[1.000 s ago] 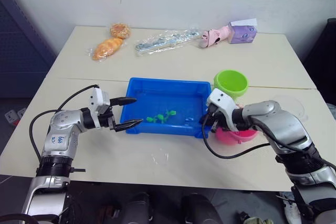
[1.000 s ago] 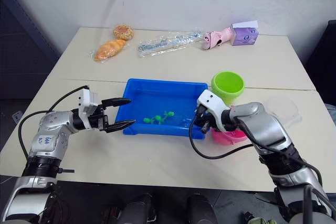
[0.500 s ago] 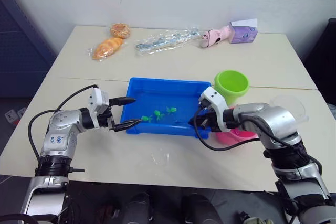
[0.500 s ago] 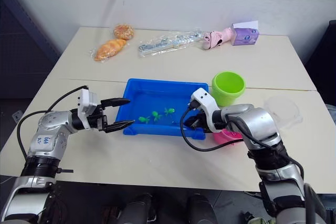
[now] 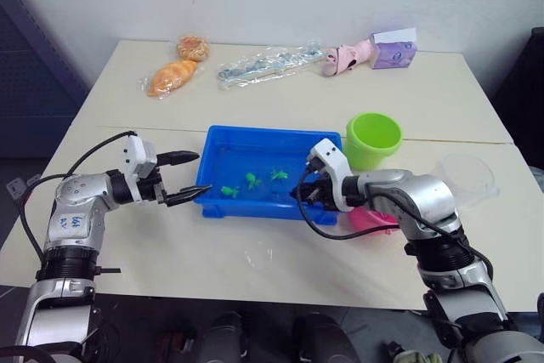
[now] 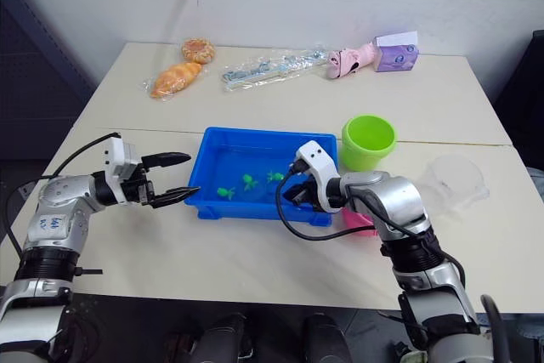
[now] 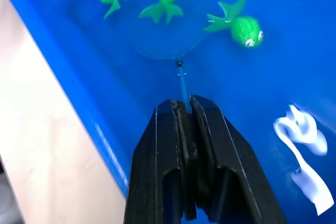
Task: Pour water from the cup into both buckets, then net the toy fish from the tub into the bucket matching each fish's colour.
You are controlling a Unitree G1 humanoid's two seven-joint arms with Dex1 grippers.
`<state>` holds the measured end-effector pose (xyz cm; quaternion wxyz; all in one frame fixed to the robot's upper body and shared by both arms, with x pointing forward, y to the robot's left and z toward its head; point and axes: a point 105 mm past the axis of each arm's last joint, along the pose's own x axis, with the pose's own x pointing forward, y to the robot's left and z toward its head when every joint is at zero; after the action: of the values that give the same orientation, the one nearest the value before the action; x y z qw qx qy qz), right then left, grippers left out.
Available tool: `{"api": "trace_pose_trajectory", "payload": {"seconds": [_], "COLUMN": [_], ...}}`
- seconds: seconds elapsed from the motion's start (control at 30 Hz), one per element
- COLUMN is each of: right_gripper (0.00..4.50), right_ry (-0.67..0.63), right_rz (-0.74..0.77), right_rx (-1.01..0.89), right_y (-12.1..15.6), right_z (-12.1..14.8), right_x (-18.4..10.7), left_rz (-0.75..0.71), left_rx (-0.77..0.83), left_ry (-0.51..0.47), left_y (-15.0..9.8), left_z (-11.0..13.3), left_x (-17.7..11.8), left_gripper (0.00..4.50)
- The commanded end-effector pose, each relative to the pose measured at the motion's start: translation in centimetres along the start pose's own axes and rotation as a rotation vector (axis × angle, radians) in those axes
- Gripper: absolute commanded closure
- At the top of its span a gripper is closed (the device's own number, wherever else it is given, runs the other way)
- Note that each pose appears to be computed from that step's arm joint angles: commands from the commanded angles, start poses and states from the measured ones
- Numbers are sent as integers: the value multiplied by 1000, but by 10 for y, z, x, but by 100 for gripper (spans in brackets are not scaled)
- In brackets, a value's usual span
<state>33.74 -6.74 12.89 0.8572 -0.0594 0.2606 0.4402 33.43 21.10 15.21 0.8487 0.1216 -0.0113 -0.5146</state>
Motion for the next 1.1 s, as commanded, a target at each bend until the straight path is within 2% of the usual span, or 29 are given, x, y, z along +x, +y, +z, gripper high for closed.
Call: {"api": "trace_pose_trajectory", "payload": {"seconds": [0.03,0.43,0.57,0.7,0.87,1.1], "right_gripper": [450,450,450,450,450,450], "right_ry": [-80,-205,-248,-280,-378,-410], "right_rz": [-3,-15,-2,-6,-59,-157], "right_rx": [-33,-64,-57,-90,-75,-79], "right_y": [1,0,4,7,6,10], "right_z": [17,35,42,42,48,39], "right_x": [-3,-13,-23,-43,-73,-119], "left_rz": [17,19,-16,-35,-60,-101], "left_rx": [48,56,19,10,0,-25], "left_ry": [-16,-26,-72,-120,-178,-219], "left_y": [5,4,0,-2,-4,-6], "left_z": [12,17,26,38,53,65], "left_x": [-4,-2,0,6,17,33], "left_gripper": [3,3,3,3,3,3]}}
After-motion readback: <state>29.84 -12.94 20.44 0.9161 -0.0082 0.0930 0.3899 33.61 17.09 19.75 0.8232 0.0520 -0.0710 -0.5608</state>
